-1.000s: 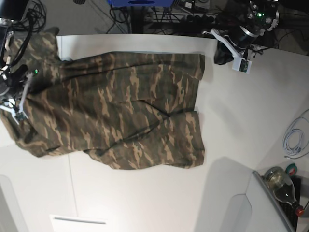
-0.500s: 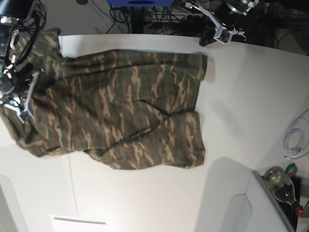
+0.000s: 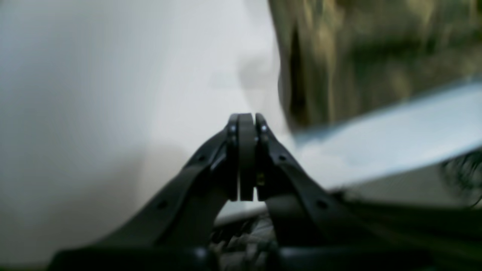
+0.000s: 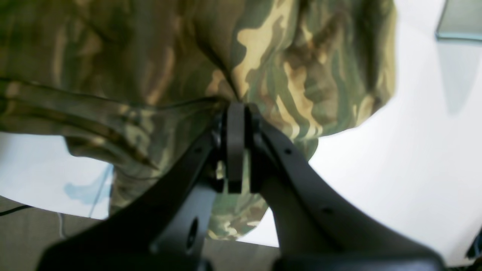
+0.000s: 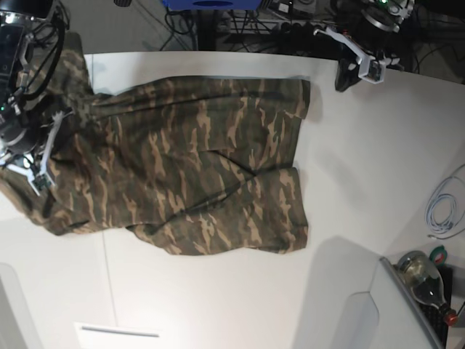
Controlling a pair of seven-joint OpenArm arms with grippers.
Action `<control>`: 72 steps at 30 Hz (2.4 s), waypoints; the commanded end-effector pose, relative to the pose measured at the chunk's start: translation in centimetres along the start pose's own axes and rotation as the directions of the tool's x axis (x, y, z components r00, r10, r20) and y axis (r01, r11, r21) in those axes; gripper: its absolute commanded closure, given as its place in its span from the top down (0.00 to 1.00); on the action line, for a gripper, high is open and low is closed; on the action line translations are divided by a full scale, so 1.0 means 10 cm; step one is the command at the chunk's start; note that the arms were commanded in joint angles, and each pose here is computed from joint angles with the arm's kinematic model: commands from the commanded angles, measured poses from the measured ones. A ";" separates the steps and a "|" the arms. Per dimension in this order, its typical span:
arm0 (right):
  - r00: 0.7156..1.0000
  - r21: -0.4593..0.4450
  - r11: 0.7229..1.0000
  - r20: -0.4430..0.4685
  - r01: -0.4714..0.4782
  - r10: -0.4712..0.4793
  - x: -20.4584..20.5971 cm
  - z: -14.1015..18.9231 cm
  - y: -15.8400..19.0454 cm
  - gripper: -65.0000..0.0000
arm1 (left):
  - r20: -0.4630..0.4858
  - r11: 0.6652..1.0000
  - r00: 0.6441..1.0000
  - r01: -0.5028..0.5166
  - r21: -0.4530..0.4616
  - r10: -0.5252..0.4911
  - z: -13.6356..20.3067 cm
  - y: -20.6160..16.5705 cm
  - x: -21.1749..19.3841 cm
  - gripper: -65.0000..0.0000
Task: Layout the t-shirt on the table in an organized manner, then fold the t-shirt properly
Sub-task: 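Raise the left gripper away from the shirt edge, then lower the left gripper onto the shirt hem and press it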
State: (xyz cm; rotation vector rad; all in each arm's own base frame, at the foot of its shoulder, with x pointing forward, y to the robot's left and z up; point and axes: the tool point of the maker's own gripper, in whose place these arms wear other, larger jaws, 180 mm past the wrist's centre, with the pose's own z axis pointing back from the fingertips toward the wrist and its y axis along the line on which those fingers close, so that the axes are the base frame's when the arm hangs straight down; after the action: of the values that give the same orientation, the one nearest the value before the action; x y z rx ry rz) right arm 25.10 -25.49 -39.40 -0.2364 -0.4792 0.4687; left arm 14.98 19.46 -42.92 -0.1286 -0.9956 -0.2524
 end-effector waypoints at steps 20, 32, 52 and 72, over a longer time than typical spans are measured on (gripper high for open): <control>0.968 0.084 0.970 -0.118 0.230 -0.220 -0.41 -0.82 -0.61 0.41 | -0.095 0.972 0.979 0.161 -0.173 -0.179 -2.13 -0.57 0.73 0.00; 0.853 0.228 0.861 0.170 0.454 -0.494 0.40 -1.21 -1.02 0.41 | -0.013 0.987 0.987 0.160 -0.004 -0.160 -2.79 -0.18 1.35 0.00; 0.923 -0.062 0.950 0.262 0.306 -0.280 -0.13 -0.04 -0.73 0.42 | 0.161 0.994 0.987 0.011 0.112 -0.029 -1.25 0.16 1.39 0.00; 0.919 0.043 0.935 0.173 0.352 -0.354 -0.50 -0.06 0.06 0.42 | 0.045 0.978 0.978 -0.207 0.036 0.206 -0.39 0.04 0.05 0.76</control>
State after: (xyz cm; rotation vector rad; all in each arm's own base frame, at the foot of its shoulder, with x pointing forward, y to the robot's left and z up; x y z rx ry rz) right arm 20.51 -27.06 -43.00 -0.0840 -0.6371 0.1381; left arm 17.69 18.18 -45.64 -0.2164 -0.9715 -0.0359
